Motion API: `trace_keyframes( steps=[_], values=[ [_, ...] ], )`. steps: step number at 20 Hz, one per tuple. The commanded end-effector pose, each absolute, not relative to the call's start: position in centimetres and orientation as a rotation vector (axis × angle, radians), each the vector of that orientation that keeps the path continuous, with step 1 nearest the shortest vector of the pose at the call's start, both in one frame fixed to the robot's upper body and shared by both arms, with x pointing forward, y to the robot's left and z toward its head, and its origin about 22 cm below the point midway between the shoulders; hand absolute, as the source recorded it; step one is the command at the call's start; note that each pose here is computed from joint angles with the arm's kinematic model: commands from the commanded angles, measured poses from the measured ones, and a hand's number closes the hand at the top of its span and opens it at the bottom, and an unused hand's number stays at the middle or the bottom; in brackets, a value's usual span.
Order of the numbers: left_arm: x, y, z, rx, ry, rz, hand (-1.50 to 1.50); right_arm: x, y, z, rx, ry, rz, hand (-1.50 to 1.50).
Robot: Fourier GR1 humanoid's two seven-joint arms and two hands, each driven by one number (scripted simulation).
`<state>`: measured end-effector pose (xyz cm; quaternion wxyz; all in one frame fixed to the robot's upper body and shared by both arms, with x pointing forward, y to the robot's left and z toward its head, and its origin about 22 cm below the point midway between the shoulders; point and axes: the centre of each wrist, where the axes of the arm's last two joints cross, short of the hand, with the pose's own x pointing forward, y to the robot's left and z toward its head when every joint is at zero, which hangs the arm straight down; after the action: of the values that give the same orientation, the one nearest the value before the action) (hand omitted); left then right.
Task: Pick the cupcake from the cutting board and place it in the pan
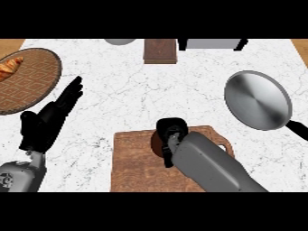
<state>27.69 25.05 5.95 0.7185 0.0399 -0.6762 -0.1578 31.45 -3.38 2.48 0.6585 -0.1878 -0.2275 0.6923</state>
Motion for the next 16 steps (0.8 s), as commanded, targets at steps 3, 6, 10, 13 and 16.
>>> trace_keyframes(
  steps=[3, 6, 10, 13, 16],
  values=[
    [27.9, 26.0, 5.3, 0.088, -1.511, -0.336, 0.00, 29.1, -2.7, -0.3, -0.394, -0.414, 1.622, 1.50],
    [27.3, 25.1, 4.9, 0.099, -1.514, -0.343, 0.00, 29.2, -2.2, 0.4, -0.415, -0.446, 1.612, 1.50],
    [27.2, 24.4, 5.4, 0.090, -1.493, -0.345, 0.00, 30.4, -2.3, 3.4, -0.544, -0.563, 1.457, 1.50],
    [27.5, 24.5, 5.1, 0.099, -1.507, -0.350, 0.00, 31.8, -2.3, 4.1, -0.744, -0.710, 1.129, 1.50],
    [26.9, 25.9, 4.0, 0.108, -1.465, -0.338, 0.00, 32.5, -2.5, 5.1, -0.887, -0.823, 0.878, 1.50]
  ],
)
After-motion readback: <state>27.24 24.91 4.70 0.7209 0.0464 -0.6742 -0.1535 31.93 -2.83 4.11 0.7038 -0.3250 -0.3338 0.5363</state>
